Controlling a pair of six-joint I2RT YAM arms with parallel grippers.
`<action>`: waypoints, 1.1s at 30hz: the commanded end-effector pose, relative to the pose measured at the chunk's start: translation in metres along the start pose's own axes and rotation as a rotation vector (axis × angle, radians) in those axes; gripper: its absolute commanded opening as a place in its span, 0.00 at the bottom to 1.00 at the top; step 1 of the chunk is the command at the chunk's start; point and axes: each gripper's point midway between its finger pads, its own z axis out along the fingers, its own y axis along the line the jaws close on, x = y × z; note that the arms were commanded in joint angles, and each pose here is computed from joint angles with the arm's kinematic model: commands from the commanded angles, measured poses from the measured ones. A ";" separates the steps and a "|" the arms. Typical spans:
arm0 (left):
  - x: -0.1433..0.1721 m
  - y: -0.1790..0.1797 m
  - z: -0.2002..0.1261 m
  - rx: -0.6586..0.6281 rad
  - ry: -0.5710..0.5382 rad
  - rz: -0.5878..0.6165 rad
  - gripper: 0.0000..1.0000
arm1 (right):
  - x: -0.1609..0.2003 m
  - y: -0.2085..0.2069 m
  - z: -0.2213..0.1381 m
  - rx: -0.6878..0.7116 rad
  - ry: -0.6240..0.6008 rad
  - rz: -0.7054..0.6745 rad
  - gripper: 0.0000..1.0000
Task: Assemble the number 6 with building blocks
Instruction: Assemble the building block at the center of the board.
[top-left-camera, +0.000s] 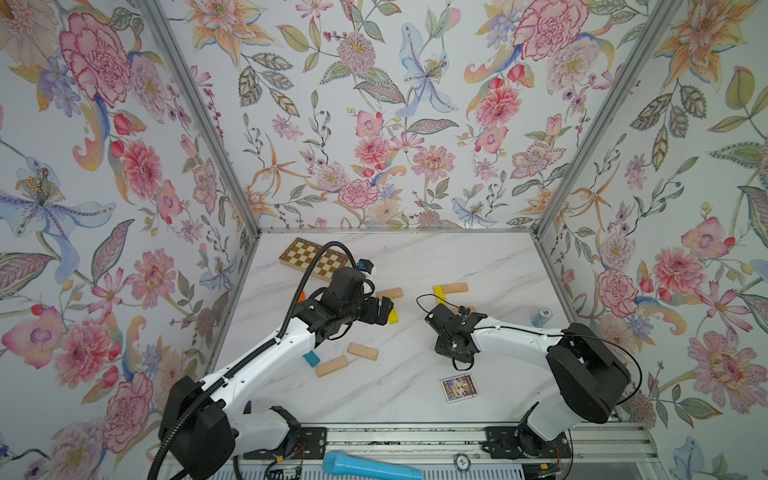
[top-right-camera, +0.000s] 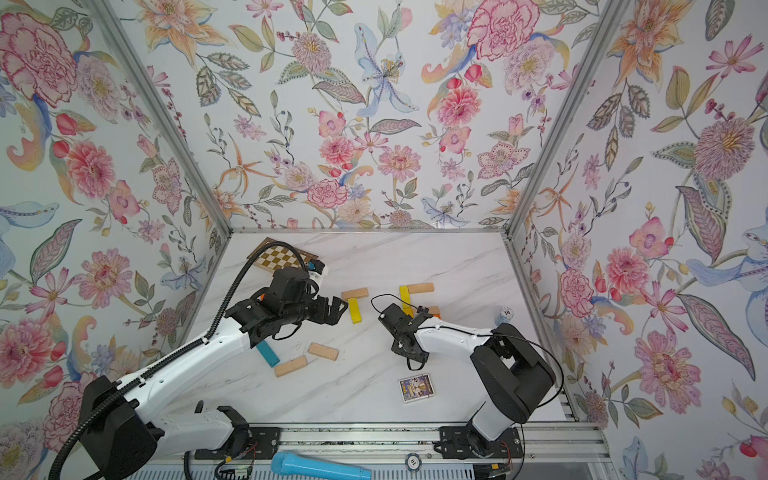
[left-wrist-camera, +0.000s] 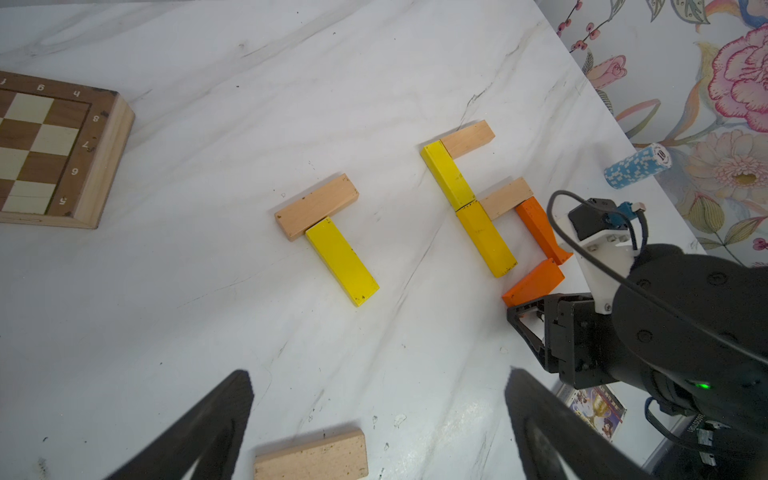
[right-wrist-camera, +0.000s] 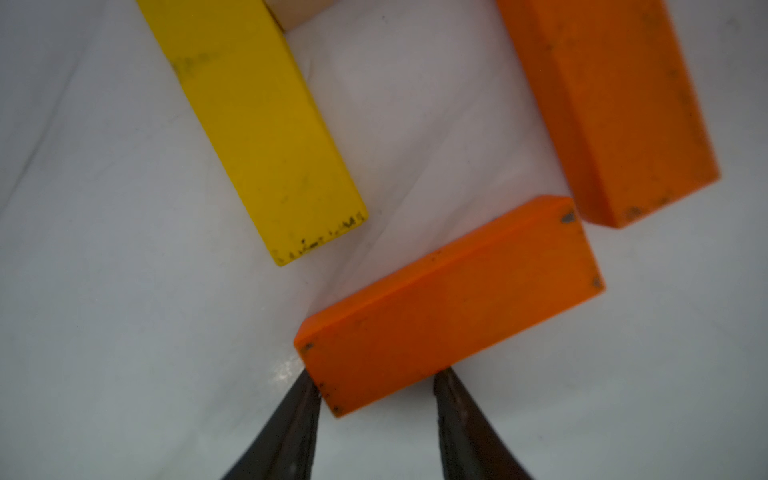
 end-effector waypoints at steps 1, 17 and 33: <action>0.003 0.004 0.004 0.006 0.006 -0.010 0.98 | -0.001 -0.002 0.005 0.019 0.011 -0.018 0.46; 0.003 0.003 0.005 0.023 0.003 -0.020 0.97 | -0.002 0.003 0.005 0.009 0.021 -0.067 0.44; 0.005 0.007 0.005 0.003 0.011 -0.008 0.99 | -0.007 -0.005 -0.017 -0.043 -0.039 -0.160 0.55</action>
